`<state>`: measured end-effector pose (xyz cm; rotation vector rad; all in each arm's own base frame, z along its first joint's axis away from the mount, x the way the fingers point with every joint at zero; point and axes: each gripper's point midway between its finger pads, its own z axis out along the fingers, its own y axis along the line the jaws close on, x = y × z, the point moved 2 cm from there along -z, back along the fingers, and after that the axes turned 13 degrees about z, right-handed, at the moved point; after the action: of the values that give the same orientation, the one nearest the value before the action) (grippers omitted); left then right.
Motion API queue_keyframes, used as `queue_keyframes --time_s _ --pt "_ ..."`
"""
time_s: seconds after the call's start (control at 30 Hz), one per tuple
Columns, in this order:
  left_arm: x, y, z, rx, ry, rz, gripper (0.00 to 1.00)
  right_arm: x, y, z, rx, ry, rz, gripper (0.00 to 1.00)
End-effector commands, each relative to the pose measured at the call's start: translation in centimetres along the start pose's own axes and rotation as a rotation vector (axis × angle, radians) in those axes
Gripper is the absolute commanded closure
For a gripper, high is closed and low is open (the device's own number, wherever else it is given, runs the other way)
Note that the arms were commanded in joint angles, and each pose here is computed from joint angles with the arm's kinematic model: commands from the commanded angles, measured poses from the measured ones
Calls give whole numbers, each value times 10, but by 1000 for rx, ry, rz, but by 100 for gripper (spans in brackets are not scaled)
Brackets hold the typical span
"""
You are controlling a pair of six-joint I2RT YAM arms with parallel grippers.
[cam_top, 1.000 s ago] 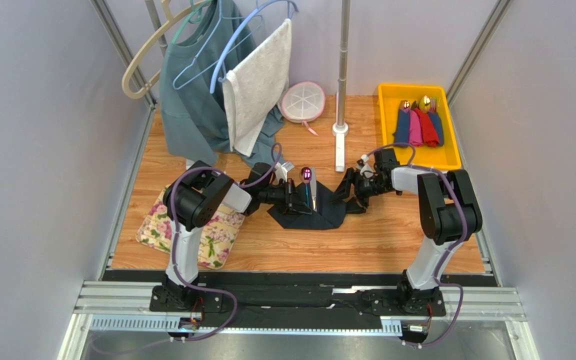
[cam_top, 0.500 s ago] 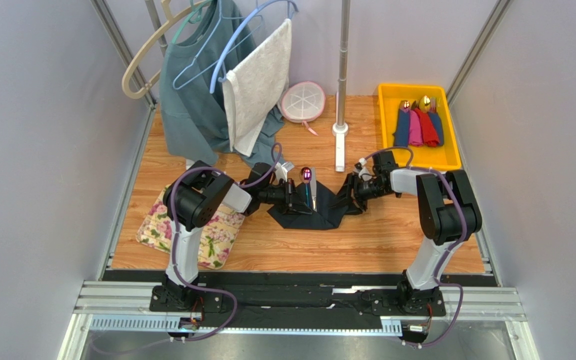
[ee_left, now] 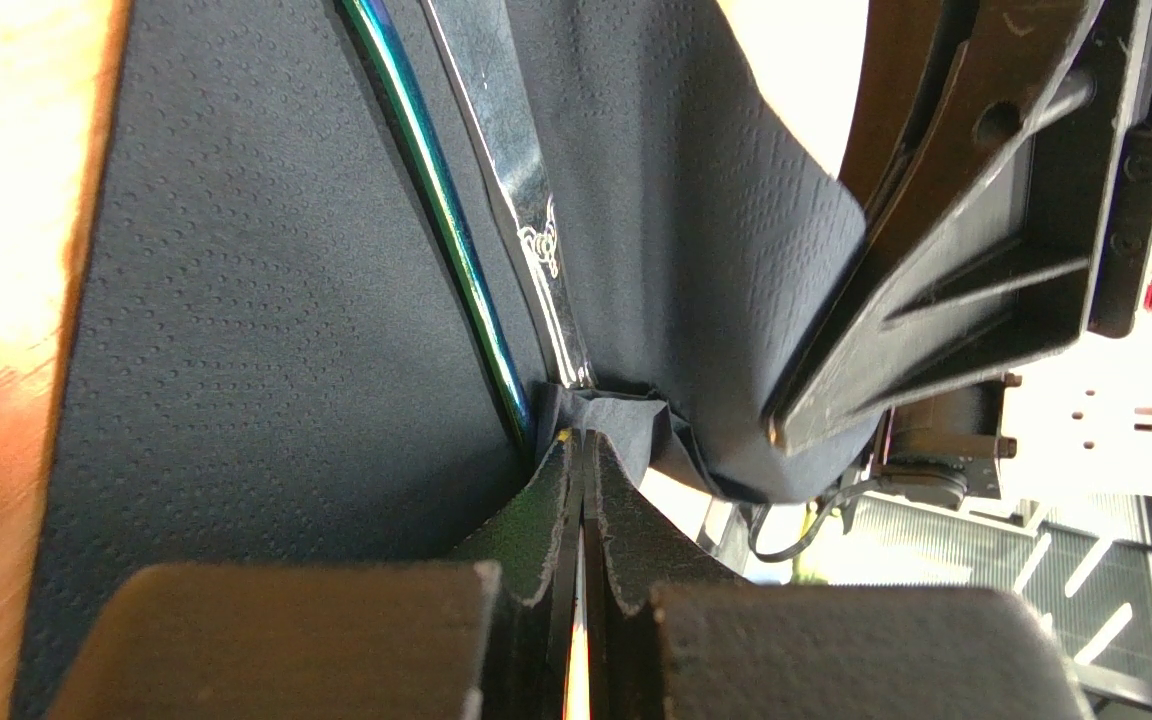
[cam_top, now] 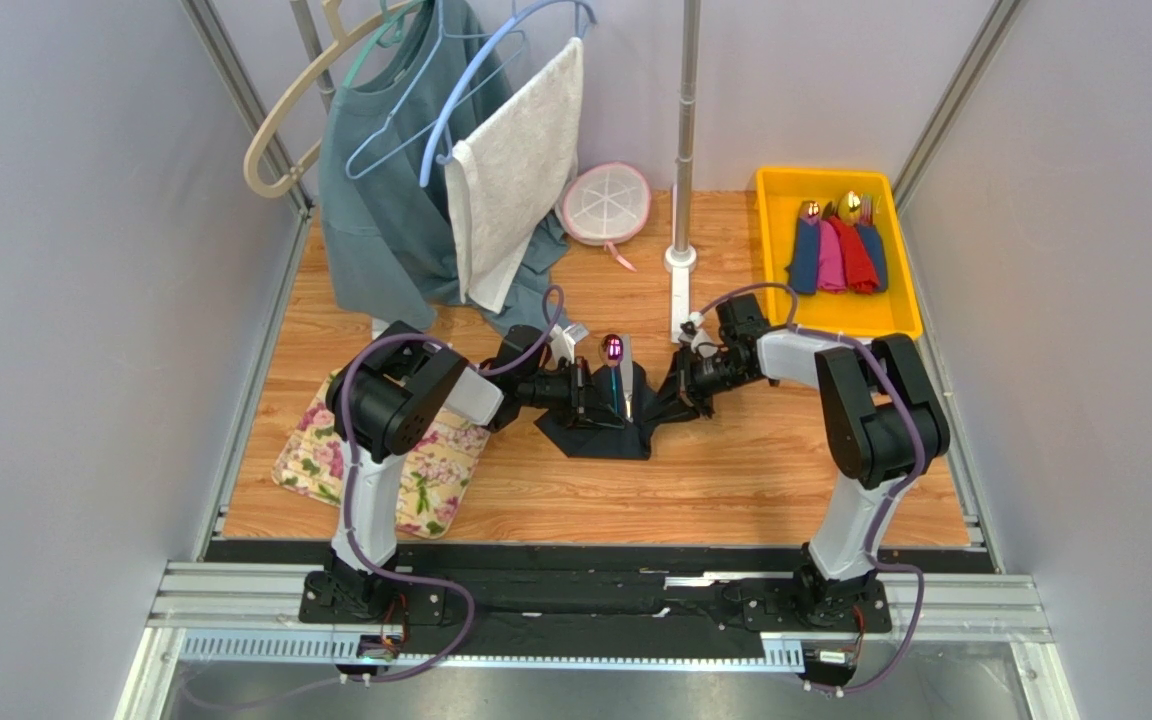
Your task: Place the utensils on the paper napkin and roll it up
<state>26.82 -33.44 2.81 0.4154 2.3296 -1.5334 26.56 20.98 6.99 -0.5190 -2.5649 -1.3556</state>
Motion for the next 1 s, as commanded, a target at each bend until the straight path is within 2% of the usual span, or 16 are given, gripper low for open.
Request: queue_keyframes --time_s 0.0,0.4,0.73,0.97 --pt "-4 7 3 -27 -23 37 98 -5 17 11 -26 12 -15 96" --pt "-7 2 1 -13 -30 39 98 -12 4 40 41 14 31 98" --pt "-24 -39 -20 69 -91 97 91 -18 -18 42 149 -35 57 100" --pt "-5 -24 -39 2 -33 54 93 -19 -13 40 142 -40 36 100"
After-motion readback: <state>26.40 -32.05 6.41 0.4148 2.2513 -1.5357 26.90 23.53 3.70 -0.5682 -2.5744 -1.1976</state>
